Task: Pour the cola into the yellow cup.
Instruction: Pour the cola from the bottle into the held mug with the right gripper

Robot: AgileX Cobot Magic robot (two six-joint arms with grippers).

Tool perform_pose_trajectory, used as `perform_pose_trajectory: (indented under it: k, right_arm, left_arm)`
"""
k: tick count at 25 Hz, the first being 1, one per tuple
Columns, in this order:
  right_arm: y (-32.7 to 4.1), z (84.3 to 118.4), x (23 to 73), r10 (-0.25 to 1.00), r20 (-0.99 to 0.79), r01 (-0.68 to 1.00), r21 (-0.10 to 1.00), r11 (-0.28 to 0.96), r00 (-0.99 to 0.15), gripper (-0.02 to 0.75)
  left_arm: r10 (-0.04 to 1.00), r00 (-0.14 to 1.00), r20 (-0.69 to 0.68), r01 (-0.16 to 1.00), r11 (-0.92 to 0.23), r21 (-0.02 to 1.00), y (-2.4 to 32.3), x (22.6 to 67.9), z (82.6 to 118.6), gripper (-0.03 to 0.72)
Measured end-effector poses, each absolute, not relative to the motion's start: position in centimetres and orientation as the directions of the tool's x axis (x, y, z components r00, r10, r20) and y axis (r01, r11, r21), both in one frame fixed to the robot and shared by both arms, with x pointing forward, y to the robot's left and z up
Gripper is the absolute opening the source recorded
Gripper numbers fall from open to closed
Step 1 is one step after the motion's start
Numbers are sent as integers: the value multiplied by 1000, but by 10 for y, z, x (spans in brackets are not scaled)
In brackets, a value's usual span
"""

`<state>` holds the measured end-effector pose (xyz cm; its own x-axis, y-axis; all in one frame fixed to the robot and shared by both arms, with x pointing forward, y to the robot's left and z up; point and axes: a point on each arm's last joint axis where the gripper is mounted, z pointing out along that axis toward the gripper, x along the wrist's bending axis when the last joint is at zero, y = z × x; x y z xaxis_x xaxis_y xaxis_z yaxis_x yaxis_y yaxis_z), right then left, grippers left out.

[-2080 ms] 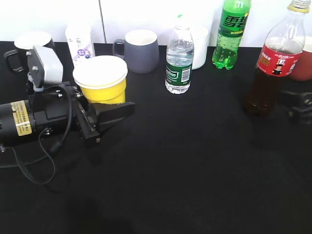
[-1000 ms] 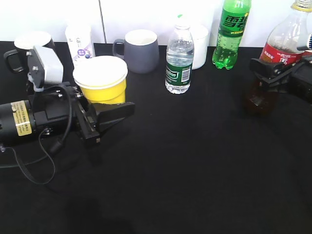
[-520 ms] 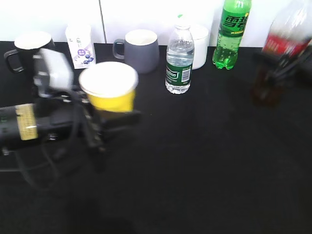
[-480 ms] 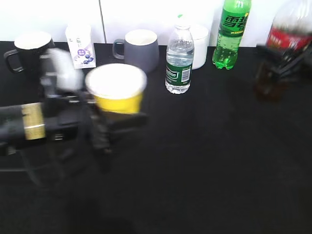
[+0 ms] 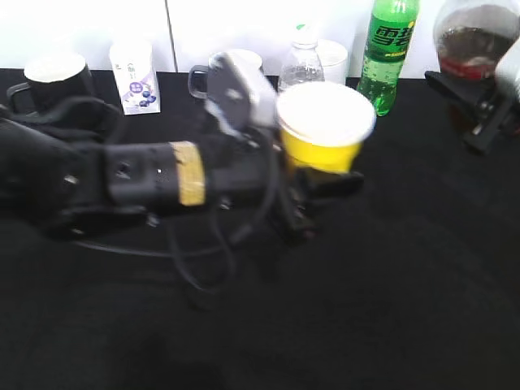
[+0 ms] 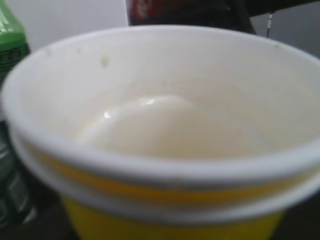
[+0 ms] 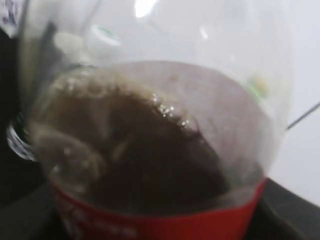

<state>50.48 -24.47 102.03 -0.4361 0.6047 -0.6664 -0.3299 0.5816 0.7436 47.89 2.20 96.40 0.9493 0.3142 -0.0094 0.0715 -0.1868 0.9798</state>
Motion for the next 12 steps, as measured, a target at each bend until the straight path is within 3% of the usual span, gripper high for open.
perform_pose_trajectory:
  k: [4,12]
  right_arm:
    - [-245,1021,505,464,-813,-419,581,698,-353,495]
    - [-244,1020,505,243,-945,-504,322,801,-218,495]
  left_arm:
    - [270,963,-4,57,-189,980,0,475,961,430]
    - [278,960,-10,67,-196,978,-3,477,957,430]
